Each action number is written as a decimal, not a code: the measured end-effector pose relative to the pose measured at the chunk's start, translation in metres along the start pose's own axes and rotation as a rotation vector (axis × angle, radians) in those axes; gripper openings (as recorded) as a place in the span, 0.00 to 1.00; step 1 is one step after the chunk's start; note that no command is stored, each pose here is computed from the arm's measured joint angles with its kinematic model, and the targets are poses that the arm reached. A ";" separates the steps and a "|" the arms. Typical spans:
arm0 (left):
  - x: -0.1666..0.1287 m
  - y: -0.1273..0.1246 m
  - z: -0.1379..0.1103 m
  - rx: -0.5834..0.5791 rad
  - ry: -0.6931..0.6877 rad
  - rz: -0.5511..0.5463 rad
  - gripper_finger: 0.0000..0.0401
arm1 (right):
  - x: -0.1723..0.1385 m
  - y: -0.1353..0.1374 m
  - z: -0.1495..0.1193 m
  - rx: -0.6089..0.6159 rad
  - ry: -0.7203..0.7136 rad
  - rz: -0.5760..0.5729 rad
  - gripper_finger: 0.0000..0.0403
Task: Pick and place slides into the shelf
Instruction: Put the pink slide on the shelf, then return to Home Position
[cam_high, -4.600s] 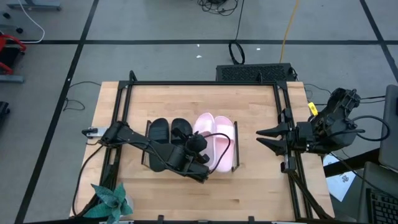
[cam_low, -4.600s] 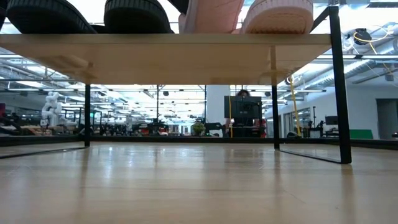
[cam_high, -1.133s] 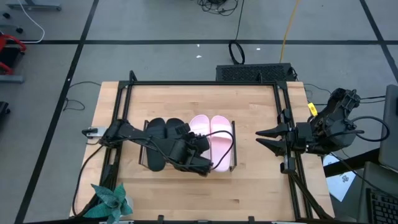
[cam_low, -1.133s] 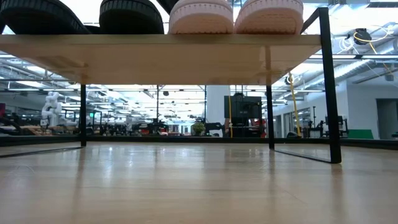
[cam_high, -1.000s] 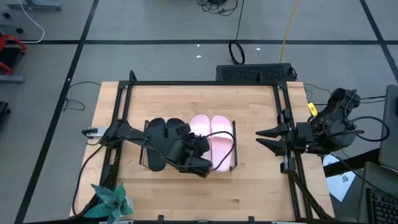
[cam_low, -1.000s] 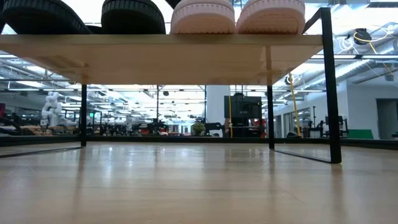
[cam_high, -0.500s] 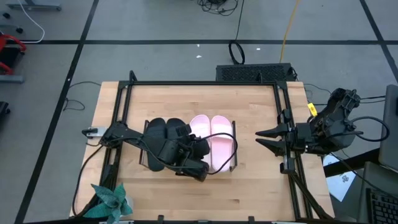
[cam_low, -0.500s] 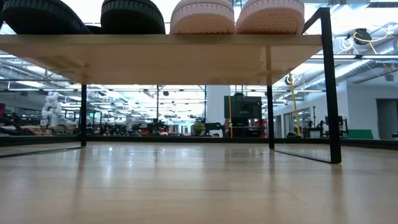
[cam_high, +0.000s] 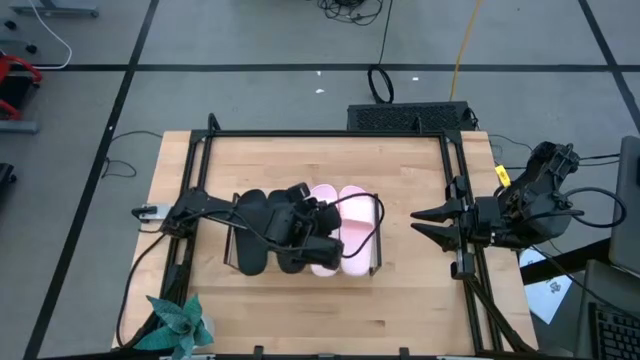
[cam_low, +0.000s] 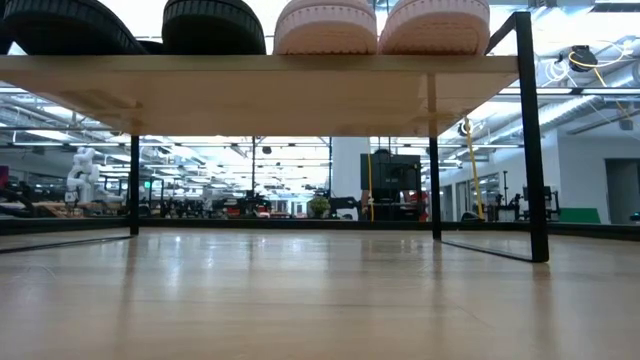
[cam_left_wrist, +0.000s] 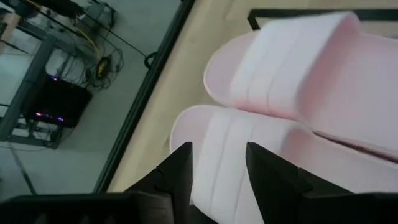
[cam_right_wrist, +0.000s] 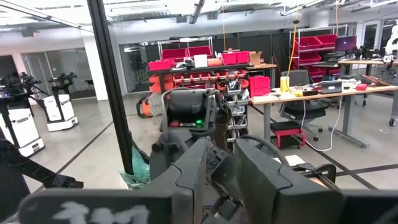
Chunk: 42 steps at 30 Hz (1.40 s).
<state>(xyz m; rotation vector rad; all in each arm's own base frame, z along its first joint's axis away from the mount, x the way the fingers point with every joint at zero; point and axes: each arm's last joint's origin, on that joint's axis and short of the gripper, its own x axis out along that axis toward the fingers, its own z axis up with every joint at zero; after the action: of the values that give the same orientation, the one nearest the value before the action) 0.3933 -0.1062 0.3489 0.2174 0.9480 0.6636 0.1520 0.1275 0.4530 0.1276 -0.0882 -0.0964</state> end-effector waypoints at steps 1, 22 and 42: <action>0.003 0.000 -0.001 0.003 0.010 -0.002 0.37 | 0.000 0.000 0.000 0.000 0.000 0.000 0.19; 0.020 -0.011 -0.012 0.039 0.073 -0.001 0.37 | 0.000 0.000 0.000 0.009 0.000 0.000 0.19; -0.162 0.108 -0.026 -0.314 -0.364 -0.322 0.37 | -0.023 -0.009 0.014 -0.044 -0.029 0.066 0.19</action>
<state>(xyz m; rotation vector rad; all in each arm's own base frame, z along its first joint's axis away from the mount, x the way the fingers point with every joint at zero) 0.2602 -0.1238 0.4923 -0.0923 0.5036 0.4461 0.1274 0.1189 0.4636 0.0789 -0.1195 -0.0343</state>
